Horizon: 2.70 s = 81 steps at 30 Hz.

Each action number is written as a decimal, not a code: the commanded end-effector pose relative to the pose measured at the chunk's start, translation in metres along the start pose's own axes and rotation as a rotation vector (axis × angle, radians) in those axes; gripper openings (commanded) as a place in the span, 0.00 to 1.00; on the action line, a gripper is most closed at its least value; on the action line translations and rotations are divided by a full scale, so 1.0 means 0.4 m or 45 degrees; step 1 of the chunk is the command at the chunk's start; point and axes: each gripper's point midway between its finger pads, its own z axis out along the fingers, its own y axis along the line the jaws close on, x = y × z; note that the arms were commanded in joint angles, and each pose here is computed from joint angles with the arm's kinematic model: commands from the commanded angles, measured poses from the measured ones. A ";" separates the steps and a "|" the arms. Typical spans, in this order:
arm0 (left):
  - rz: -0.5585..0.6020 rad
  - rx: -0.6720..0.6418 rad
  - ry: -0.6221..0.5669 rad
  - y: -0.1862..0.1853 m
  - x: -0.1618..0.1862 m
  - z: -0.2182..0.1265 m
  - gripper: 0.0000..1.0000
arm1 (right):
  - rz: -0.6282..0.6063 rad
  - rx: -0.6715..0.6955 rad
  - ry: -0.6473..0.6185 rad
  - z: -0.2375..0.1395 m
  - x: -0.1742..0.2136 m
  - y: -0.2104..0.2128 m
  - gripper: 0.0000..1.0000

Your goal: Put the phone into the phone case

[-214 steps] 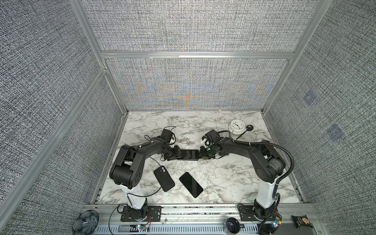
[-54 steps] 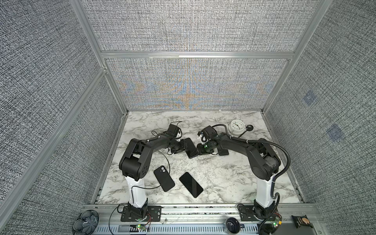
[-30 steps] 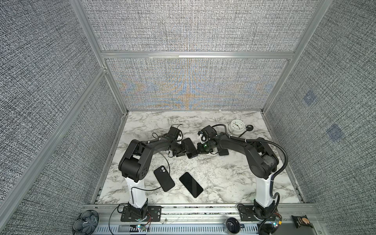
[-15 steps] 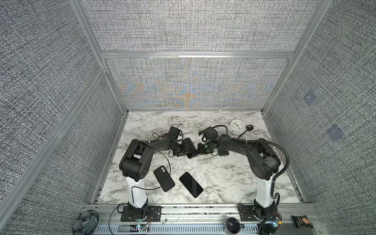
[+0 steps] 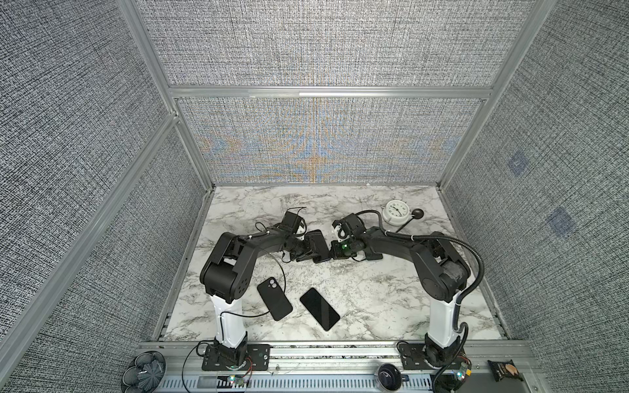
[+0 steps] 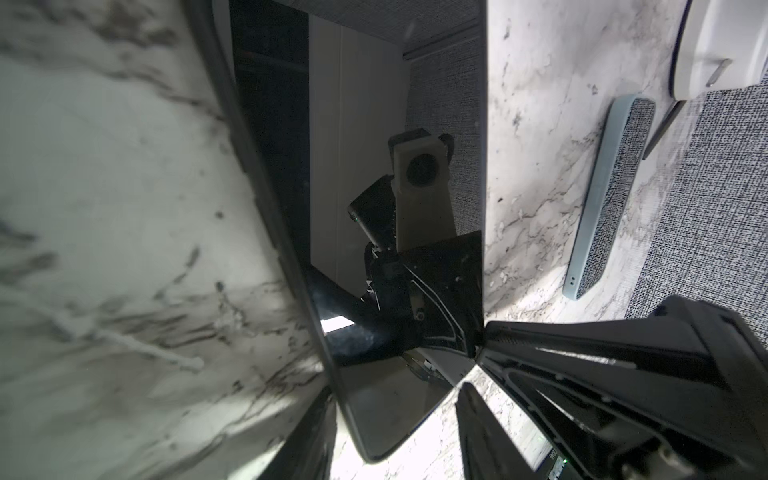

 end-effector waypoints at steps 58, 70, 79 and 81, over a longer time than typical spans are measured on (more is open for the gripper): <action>0.026 -0.236 -0.101 0.065 0.029 -0.108 0.61 | -0.149 0.213 -0.002 -0.065 -0.026 0.018 0.46; 0.055 -0.416 -0.203 0.129 0.054 -0.219 0.87 | -0.306 0.340 0.005 -0.039 -0.052 0.065 0.82; -0.017 -0.490 -0.302 0.194 0.064 -0.293 0.98 | -0.336 0.439 0.007 -0.020 -0.076 0.073 0.99; -0.039 -0.503 -0.309 0.210 0.069 -0.297 0.98 | -0.324 0.462 0.011 -0.016 -0.083 0.071 0.99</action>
